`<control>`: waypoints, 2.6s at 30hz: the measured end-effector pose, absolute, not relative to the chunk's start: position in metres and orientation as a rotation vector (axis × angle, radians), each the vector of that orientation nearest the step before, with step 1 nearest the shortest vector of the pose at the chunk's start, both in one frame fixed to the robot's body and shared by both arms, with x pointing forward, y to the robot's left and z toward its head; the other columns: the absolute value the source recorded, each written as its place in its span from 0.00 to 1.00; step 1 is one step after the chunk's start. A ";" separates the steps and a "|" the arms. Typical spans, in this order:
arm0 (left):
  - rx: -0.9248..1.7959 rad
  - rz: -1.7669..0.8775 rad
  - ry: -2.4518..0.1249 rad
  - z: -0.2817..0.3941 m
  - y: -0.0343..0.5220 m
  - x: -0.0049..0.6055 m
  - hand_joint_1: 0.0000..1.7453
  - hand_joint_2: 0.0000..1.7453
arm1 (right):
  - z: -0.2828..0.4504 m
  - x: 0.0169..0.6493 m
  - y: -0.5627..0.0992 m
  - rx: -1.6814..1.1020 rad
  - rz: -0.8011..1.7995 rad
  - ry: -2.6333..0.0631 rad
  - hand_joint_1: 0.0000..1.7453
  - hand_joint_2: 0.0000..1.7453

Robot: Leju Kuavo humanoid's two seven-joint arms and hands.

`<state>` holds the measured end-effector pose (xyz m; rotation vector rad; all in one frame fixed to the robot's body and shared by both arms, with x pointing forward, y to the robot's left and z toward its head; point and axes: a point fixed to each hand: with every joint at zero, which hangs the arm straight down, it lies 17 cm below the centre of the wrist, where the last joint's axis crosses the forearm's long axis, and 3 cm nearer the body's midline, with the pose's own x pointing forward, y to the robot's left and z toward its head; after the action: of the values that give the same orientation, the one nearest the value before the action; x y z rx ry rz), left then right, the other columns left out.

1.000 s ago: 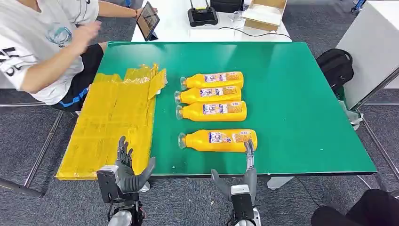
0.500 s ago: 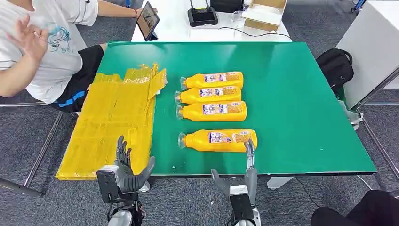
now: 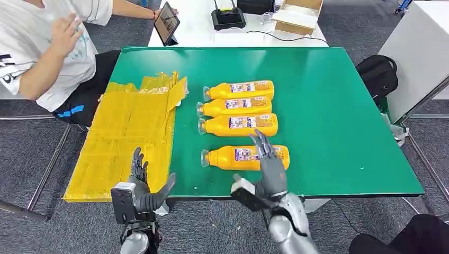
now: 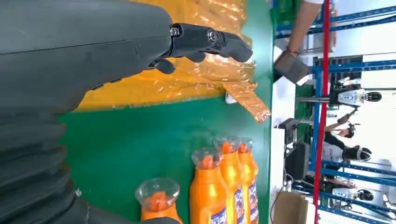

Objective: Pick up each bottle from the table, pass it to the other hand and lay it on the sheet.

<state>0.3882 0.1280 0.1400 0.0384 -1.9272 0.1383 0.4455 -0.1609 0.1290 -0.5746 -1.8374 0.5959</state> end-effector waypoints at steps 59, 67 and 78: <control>0.058 0.113 -1.873 0.123 0.138 0.397 0.00 1.00 | 0.030 0.508 -0.182 -0.438 1.074 -1.328 0.00 1.00; 0.063 0.116 -1.860 0.118 0.140 0.397 0.00 1.00 | 0.026 0.507 -0.187 -0.450 1.110 -1.299 0.02 1.00; 0.079 0.165 -1.837 0.112 0.147 0.401 0.00 1.00 | 0.015 0.508 -0.186 -0.396 1.188 -1.222 1.00 1.00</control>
<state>0.4009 0.1469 0.1117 0.0790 -1.8375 0.1654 0.5085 -0.1860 0.0146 -0.3962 -1.2219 1.1882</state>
